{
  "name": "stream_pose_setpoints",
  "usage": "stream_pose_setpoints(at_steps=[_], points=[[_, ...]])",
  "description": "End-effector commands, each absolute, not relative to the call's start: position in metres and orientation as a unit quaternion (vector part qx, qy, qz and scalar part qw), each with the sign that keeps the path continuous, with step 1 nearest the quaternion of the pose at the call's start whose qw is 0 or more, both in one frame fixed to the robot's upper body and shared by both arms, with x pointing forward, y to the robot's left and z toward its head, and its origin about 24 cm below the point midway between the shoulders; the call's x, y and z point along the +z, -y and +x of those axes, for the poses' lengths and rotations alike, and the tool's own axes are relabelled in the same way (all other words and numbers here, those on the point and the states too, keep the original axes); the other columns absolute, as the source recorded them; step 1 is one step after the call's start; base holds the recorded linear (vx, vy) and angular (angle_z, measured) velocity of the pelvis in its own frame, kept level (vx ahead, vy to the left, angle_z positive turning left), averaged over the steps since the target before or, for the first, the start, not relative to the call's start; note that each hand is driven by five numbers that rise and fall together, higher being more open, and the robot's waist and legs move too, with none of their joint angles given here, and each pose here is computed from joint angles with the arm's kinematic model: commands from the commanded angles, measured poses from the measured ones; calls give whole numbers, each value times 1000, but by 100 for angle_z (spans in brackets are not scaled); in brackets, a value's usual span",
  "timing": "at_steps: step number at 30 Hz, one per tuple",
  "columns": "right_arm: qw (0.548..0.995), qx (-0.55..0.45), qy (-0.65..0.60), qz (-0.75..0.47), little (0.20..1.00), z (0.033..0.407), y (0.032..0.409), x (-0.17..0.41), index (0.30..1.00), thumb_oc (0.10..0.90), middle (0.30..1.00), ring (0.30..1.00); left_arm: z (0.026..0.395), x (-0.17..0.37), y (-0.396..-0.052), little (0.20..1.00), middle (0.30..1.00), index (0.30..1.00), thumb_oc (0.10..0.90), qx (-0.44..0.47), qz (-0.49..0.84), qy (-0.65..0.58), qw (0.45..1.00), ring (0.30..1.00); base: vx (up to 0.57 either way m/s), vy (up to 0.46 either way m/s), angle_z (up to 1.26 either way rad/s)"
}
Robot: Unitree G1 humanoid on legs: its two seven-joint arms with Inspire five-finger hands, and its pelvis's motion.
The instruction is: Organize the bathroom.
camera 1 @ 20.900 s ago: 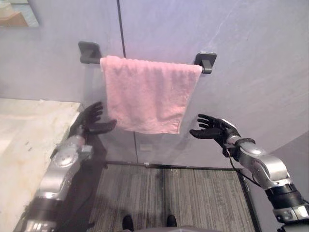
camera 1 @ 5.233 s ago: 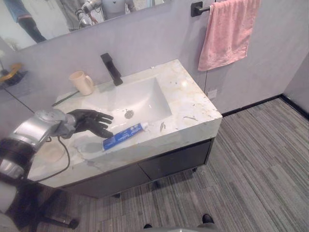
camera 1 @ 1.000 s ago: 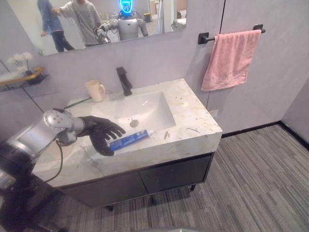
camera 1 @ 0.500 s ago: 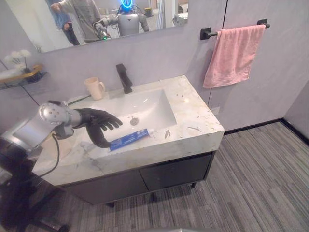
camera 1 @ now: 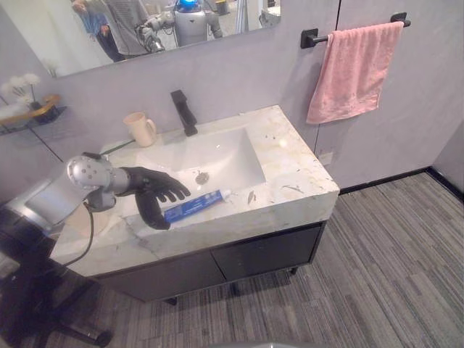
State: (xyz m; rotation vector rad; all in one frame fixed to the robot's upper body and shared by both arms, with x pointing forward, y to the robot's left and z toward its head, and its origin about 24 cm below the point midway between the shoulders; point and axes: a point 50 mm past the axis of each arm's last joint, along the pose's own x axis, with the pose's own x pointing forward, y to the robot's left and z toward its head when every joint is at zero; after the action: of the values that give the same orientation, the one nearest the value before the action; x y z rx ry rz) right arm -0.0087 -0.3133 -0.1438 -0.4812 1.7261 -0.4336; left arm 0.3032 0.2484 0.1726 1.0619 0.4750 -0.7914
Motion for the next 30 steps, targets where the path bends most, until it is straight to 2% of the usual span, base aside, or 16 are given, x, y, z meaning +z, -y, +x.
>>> stream_pose_setpoints(at_steps=[1, 16, 30], points=[[564, -237, -746, -263, 900, -15, 356, -119, 900, 800, 900, 900, 311, 273, -262, 900, 900, 900, 800, -252, 557, -118, 782, 900, 0, 0, 0], [576, -237, -730, -280, 900, -10, 360, -118, 900, 800, 900, 900, 309, 271, -268, 900, 900, 900, 800, -246, 560, -131, 780, 900, 0, 0, 0], [606, -236, -693, -312, 900, 4, 368, -114, 900, 800, 900, 900, 308, 263, -282, 900, 900, 900, 800, -229, 543, -147, 794, 900, -2, 2, 0]])
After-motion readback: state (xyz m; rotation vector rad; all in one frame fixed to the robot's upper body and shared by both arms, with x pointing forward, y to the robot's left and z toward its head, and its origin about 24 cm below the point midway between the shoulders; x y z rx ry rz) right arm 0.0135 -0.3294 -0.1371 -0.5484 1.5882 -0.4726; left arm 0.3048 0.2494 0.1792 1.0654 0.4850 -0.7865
